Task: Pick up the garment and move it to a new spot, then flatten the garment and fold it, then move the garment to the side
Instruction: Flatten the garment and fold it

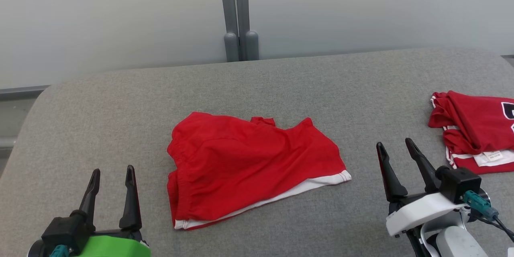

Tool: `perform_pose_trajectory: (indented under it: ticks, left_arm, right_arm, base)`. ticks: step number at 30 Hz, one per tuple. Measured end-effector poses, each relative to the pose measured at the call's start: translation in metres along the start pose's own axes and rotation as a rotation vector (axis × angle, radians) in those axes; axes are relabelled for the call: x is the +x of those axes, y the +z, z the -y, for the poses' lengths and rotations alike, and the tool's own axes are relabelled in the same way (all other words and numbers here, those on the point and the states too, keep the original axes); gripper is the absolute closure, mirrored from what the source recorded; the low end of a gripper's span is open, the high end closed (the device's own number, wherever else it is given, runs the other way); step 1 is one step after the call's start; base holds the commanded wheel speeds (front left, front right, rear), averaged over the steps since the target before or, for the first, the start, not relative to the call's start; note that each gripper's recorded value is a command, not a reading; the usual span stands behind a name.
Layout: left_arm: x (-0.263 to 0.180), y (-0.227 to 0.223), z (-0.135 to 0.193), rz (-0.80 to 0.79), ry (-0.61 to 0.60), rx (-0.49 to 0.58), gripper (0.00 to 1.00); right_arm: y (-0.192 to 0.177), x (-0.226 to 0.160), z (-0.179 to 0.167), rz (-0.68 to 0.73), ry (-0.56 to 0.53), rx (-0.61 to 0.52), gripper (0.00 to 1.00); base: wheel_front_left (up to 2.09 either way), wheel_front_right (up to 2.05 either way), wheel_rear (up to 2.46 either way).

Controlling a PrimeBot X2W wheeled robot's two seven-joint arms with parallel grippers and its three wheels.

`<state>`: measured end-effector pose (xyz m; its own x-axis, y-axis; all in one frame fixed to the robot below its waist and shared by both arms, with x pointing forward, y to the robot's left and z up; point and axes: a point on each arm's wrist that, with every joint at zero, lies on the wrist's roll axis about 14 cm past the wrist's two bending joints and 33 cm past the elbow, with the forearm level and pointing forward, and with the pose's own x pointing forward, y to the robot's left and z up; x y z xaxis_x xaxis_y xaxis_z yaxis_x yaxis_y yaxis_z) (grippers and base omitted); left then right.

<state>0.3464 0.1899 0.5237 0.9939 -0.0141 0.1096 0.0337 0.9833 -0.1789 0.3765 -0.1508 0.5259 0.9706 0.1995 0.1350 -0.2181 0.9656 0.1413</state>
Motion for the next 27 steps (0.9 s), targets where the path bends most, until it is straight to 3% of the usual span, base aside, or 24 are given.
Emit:
perform_pose_trajectory:
  ticks: [19,27]
  left_arm:
    - [-0.006,-0.02,0.006,-0.065,-0.017,-0.028,0.0]
    - [-0.03,-0.08,0.018,-0.403,-0.069,-0.069,0.0]
  right_arm:
    - [-0.003,0.006,-0.009,-0.011,0.036,0.006,0.0]
    - [-0.064,0.008,-0.012,-0.321,0.061,0.046,0.0]
  base:
    - [0.0,0.0,0.0]
    - [0.0,0.0,0.0]
